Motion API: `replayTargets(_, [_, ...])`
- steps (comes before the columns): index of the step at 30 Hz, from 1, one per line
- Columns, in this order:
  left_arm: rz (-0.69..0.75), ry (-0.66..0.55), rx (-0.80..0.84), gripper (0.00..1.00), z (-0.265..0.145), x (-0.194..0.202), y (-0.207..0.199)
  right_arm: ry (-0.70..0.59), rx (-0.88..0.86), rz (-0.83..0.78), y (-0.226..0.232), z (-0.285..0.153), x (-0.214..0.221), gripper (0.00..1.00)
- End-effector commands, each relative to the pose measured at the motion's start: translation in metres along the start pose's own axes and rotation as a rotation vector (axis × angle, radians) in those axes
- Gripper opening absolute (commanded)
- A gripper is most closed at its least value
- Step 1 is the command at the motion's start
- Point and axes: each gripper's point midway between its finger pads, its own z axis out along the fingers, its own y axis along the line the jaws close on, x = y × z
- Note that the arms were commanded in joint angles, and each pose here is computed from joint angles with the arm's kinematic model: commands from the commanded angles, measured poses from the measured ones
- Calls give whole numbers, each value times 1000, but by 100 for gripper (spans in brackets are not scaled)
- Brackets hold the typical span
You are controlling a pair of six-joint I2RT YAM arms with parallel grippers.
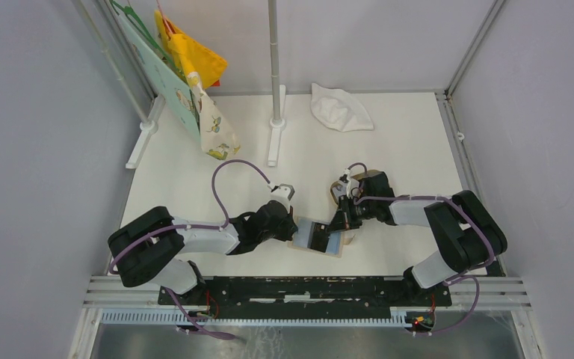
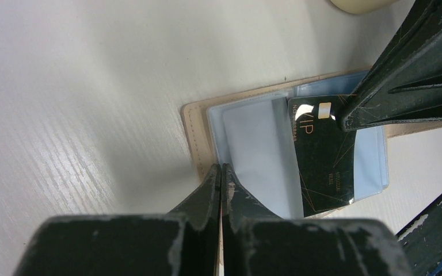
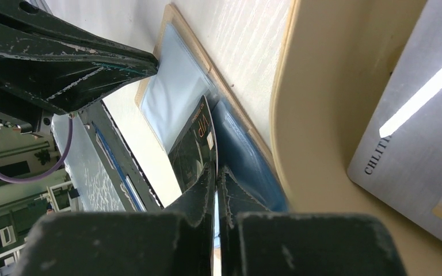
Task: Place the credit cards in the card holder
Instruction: Insert the credit card into the card holder.
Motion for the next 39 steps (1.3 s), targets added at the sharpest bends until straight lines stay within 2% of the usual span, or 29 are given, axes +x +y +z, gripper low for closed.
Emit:
replayTargets(1, [31,-31,34,2,-2,-14,-11,-25,84,23,-17,0,3,2])
replayTargets(21, [43,-48,69,2,-2,-23,-20,-69,95,85,-15,-3,0,0])
replayTargets(39, [48,-45,97,2,-1,-24,-27,-23,87,203,-14,3,6,0])
